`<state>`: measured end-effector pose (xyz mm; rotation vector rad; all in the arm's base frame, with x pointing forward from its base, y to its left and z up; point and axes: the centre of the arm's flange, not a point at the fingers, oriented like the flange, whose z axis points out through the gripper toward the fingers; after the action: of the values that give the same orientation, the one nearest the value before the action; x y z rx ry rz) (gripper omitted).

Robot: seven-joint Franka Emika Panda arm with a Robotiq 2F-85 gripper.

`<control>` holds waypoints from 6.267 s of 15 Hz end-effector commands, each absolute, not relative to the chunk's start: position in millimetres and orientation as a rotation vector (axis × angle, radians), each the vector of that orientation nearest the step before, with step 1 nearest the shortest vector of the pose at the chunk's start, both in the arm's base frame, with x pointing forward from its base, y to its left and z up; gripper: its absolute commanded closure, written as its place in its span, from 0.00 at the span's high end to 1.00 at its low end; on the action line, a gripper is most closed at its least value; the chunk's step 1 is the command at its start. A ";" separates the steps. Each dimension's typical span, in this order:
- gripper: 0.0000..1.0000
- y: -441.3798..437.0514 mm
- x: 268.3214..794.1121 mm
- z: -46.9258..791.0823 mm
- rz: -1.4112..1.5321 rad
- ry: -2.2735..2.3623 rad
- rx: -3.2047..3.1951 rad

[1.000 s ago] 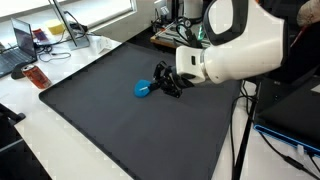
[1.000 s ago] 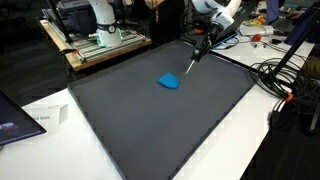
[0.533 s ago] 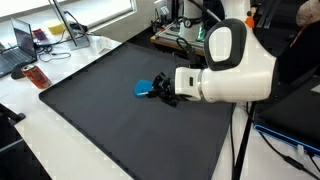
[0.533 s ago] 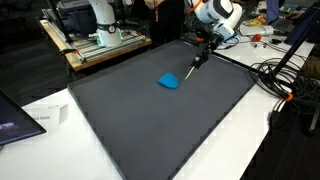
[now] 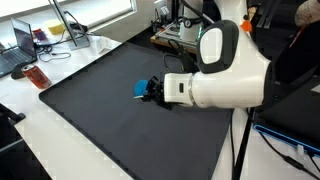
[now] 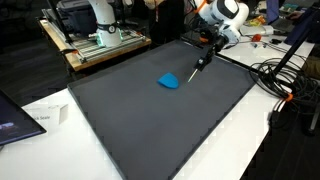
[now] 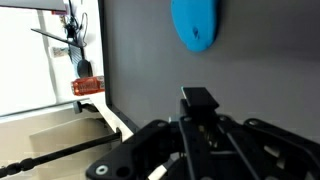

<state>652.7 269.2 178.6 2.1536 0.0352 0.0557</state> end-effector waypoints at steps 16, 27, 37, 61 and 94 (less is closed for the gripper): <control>0.03 162.4 695.7 235.4 -0.336 0.082 2.520; 0.03 101.9 702.2 265.6 -0.416 0.145 2.804; 0.03 37.8 701.1 267.4 -0.402 0.185 3.001; 0.03 -16.1 697.6 259.4 -0.512 0.234 3.140; 0.03 -182.0 660.4 202.2 -0.386 0.309 3.947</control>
<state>676.2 -187.1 209.6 3.8661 0.3056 -0.4465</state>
